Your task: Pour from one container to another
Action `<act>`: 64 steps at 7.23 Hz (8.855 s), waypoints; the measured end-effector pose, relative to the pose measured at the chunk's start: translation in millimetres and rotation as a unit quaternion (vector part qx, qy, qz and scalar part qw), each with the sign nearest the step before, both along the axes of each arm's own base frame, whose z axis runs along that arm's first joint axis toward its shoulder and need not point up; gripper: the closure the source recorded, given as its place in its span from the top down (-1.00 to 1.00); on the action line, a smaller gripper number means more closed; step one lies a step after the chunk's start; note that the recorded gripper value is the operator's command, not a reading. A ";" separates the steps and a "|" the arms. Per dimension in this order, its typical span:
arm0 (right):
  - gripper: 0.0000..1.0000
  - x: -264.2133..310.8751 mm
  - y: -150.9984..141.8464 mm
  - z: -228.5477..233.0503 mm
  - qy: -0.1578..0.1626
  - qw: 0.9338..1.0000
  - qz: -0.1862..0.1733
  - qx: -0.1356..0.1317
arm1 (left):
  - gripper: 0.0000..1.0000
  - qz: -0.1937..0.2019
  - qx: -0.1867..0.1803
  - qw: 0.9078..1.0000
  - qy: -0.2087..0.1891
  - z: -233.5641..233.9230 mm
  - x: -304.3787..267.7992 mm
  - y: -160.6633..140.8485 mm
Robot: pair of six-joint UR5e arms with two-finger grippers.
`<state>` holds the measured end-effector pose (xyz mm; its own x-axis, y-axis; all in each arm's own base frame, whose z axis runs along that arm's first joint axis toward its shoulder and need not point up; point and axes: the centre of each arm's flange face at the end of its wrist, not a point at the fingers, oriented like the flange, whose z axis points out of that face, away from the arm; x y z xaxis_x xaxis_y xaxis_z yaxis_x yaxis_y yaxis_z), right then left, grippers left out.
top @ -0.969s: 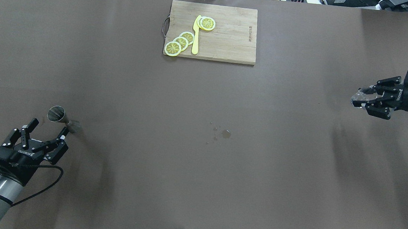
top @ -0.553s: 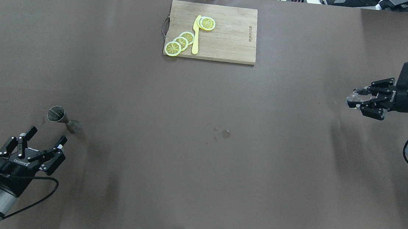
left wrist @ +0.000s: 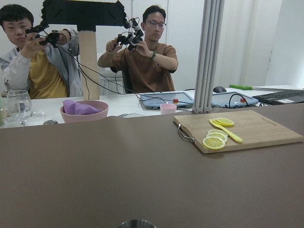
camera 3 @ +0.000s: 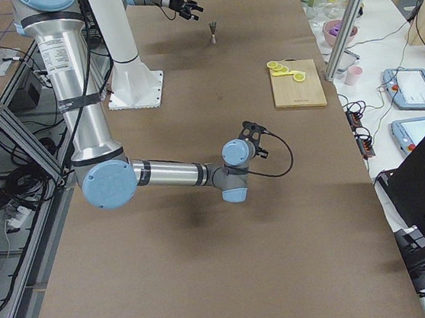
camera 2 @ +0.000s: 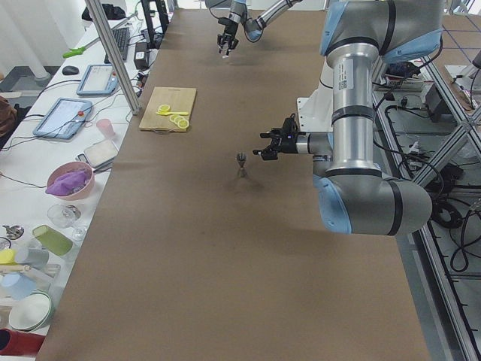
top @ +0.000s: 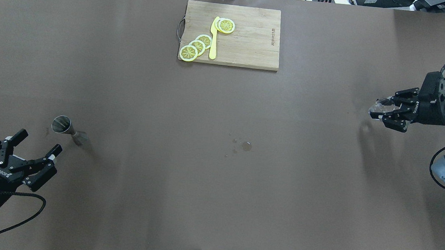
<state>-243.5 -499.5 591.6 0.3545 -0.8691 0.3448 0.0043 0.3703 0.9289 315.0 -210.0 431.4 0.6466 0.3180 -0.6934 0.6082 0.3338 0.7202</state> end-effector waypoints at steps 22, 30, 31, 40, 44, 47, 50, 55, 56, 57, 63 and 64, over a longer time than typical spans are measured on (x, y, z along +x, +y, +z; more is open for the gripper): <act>0.77 -42.7 12.5 2.3 -0.001 1.000 0.018 0.023 | 0.97 0.386 -0.302 0.795 -0.358 79.8 -251.5 -275.1; 1.00 0.3 -5.6 -57.0 -0.007 1.000 0.013 0.023 | 0.97 0.431 -0.349 0.792 -0.255 194.5 -340.8 -275.2; 1.00 30.0 -18.1 -70.2 0.003 1.000 0.009 0.016 | 0.97 0.420 -0.359 0.797 -0.245 201.2 -357.0 -272.5; 1.00 356.3 -45.1 96.8 0.122 0.875 0.108 -0.456 | 0.97 0.415 -0.374 0.801 -0.216 218.9 -370.0 -268.4; 1.00 353.5 -54.1 106.3 0.121 0.773 0.188 -0.594 | 0.97 0.425 -0.374 0.803 -0.185 228.2 -367.0 -265.4; 1.00 352.4 -26.8 130.1 0.131 0.785 0.197 -0.572 | 0.97 0.417 -0.401 0.798 -0.168 247.3 -370.7 -262.2; 1.00 350.7 -7.0 137.1 0.121 0.794 0.192 -0.564 | 0.97 0.407 -0.417 0.798 -0.154 255.9 -378.4 -259.6; 1.00 353.2 0.2 66.0 0.128 0.783 0.202 -0.574 | 0.97 0.390 -0.429 0.803 -0.137 266.2 -402.9 -252.2; 1.00 353.7 1.9 52.6 0.133 0.781 0.205 -0.575 | 0.97 0.390 -0.432 0.802 -0.136 269.0 -403.0 -251.5; 1.00 354.0 3.3 47.7 0.136 0.781 0.205 -0.574 | 0.97 0.390 -0.434 0.801 -0.135 272.0 -403.3 -250.7; 1.00 354.5 14.9 55.4 0.138 0.777 0.203 -0.580 | 0.97 0.393 -0.442 0.796 -0.129 286.4 -401.6 -230.8; 1.00 356.6 16.7 56.4 0.135 0.776 0.204 -0.581 | 0.97 0.393 -0.441 0.796 -0.130 286.6 -401.3 -230.7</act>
